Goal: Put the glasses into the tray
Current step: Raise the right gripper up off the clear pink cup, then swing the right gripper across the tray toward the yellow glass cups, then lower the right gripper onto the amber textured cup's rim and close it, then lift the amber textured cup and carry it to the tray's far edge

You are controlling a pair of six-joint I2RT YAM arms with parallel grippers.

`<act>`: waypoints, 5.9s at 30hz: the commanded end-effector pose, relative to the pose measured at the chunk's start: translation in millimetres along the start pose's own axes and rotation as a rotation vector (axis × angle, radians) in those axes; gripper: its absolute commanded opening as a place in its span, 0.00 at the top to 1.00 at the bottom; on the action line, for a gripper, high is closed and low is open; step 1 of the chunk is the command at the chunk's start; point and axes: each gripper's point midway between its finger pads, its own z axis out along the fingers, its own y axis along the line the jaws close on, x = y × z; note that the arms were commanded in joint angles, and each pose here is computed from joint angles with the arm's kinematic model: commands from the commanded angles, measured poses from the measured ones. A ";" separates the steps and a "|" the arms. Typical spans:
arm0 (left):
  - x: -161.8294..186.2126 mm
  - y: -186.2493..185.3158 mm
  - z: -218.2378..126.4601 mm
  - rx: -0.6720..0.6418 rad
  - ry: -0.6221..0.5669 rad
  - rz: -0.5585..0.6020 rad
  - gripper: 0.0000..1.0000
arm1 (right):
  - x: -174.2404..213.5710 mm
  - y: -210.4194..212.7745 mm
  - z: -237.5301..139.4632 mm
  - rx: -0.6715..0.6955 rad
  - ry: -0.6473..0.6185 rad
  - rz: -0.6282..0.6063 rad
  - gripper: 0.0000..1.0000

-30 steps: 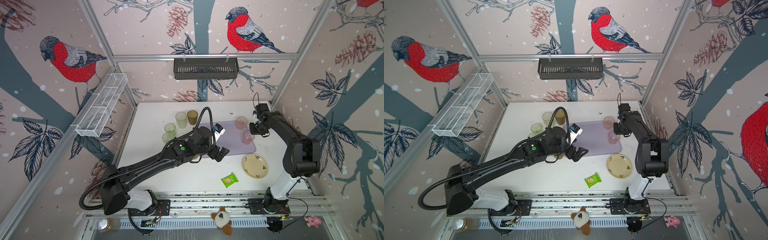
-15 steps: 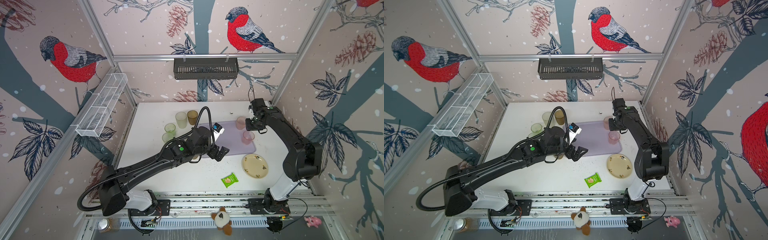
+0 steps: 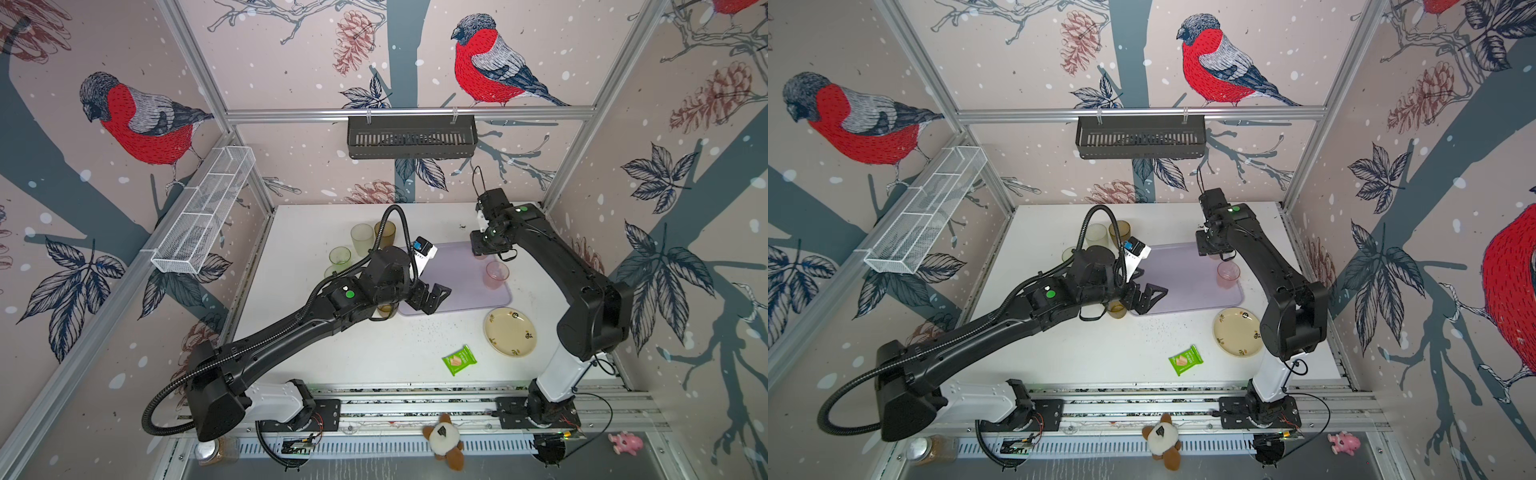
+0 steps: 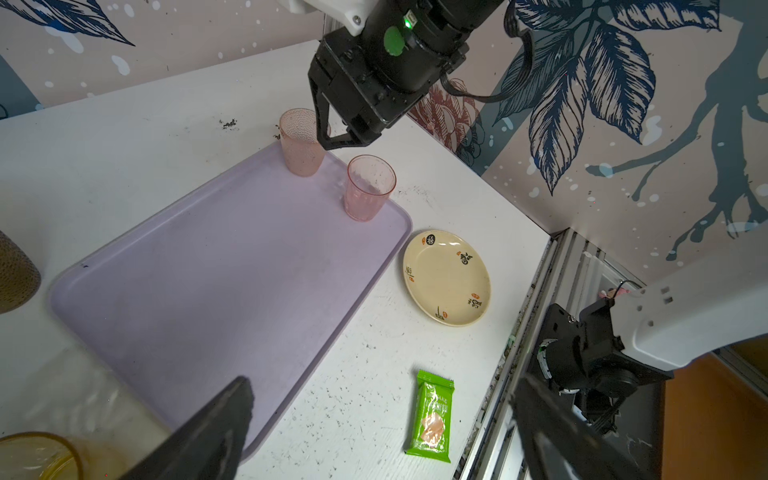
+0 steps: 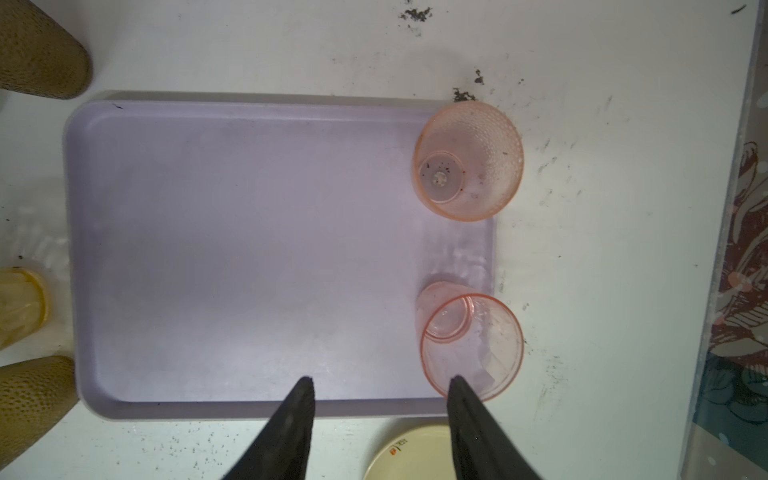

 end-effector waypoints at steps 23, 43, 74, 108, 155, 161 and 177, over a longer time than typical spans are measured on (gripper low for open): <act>18.3 80.0 -61.4 -0.158 -0.060 -0.350 0.03 | -1.4 144.8 8.2 -0.176 0.021 -0.143 0.41; 67.5 125.6 -98.6 -0.301 -0.053 -0.451 0.04 | 49.7 230.8 20.9 -0.351 0.119 -0.270 0.40; 122.3 132.9 -101.9 -0.347 0.006 -0.513 0.04 | 98.1 266.9 59.1 -0.393 0.230 -0.330 0.56; 127.0 134.3 -101.2 -0.350 0.011 -0.494 0.04 | 104.0 265.3 68.3 -0.302 0.232 -0.378 0.70; 128.2 136.7 -94.0 -0.338 -0.001 -0.497 0.04 | 104.9 261.1 66.8 -0.285 0.235 -0.395 0.88; 128.2 137.8 -92.9 -0.339 -0.001 -0.495 0.03 | 103.0 259.4 64.6 -0.277 0.230 -0.405 0.90; 118.8 137.8 -100.8 -0.355 -0.036 -0.465 0.05 | 99.9 247.3 48.5 -0.274 0.207 -0.417 0.93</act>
